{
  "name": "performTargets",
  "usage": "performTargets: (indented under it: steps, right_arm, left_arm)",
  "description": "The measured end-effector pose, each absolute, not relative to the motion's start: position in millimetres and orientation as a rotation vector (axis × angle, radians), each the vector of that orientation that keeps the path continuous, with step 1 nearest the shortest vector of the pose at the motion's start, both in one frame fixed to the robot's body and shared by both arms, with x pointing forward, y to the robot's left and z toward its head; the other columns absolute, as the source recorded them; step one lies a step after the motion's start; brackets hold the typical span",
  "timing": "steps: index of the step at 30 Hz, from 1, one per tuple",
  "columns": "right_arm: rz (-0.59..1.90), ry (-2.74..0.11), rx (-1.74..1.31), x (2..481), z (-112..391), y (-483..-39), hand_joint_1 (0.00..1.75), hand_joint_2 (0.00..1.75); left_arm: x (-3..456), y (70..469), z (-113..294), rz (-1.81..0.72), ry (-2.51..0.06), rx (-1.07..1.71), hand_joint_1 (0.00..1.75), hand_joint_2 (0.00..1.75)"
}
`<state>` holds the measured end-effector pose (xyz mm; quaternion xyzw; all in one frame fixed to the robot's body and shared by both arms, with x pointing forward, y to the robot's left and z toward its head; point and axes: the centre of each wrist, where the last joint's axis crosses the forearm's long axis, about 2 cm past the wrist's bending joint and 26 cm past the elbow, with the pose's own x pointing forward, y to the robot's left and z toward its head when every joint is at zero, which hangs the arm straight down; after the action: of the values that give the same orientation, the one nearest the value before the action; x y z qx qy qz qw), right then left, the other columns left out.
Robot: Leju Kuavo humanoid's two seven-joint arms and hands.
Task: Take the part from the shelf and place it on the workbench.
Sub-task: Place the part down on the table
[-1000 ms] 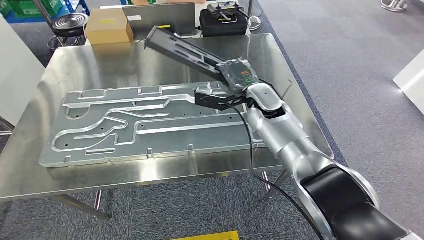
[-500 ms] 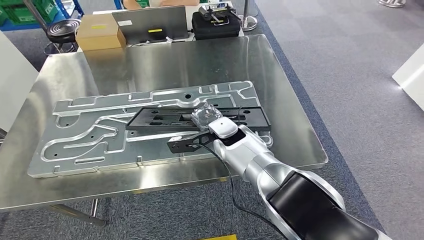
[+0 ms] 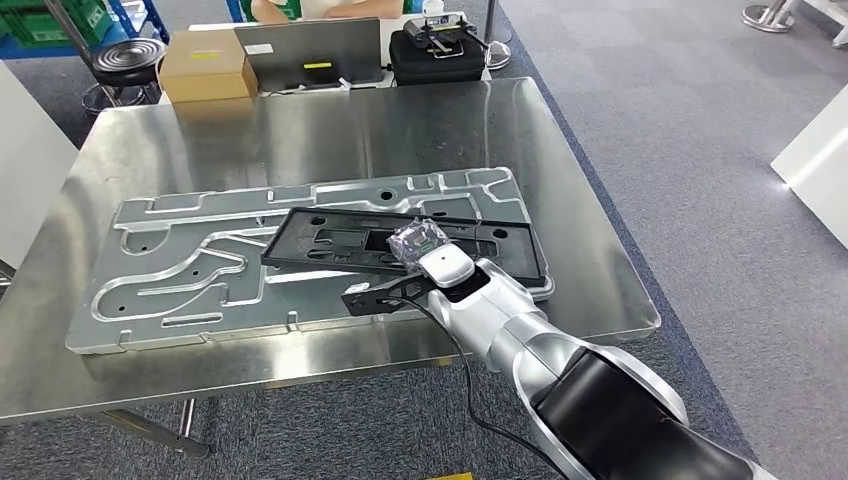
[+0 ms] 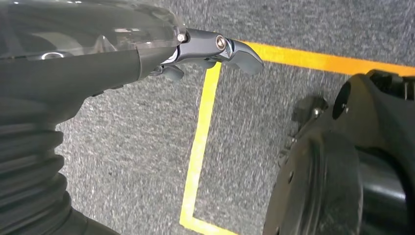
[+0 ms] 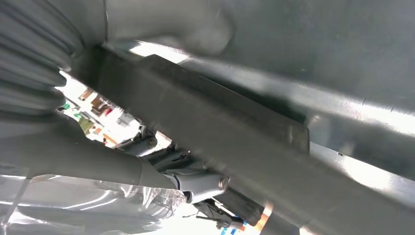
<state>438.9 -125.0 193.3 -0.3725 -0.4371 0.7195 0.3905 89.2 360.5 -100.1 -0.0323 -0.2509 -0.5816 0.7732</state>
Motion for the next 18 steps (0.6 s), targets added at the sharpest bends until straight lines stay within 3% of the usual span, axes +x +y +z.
performTargets:
  steps: [2,6,18]
  right_arm:
    - [1.822,-1.134,-0.945,438,193,-124,0.00,0.00]
    - [1.798,-1.203,-0.942,436,191,-122,0.00,0.00]
    - [1.762,-1.525,-0.939,430,193,-109,0.00,0.00]
  left_arm:
    - [90,359,-100,-1.268,-0.554,-0.065,0.00,1.75]
    - [91,359,-100,-1.275,-0.577,-0.067,0.00,0.00]
    - [93,359,-100,-1.278,-0.568,-0.069,0.00,0.00]
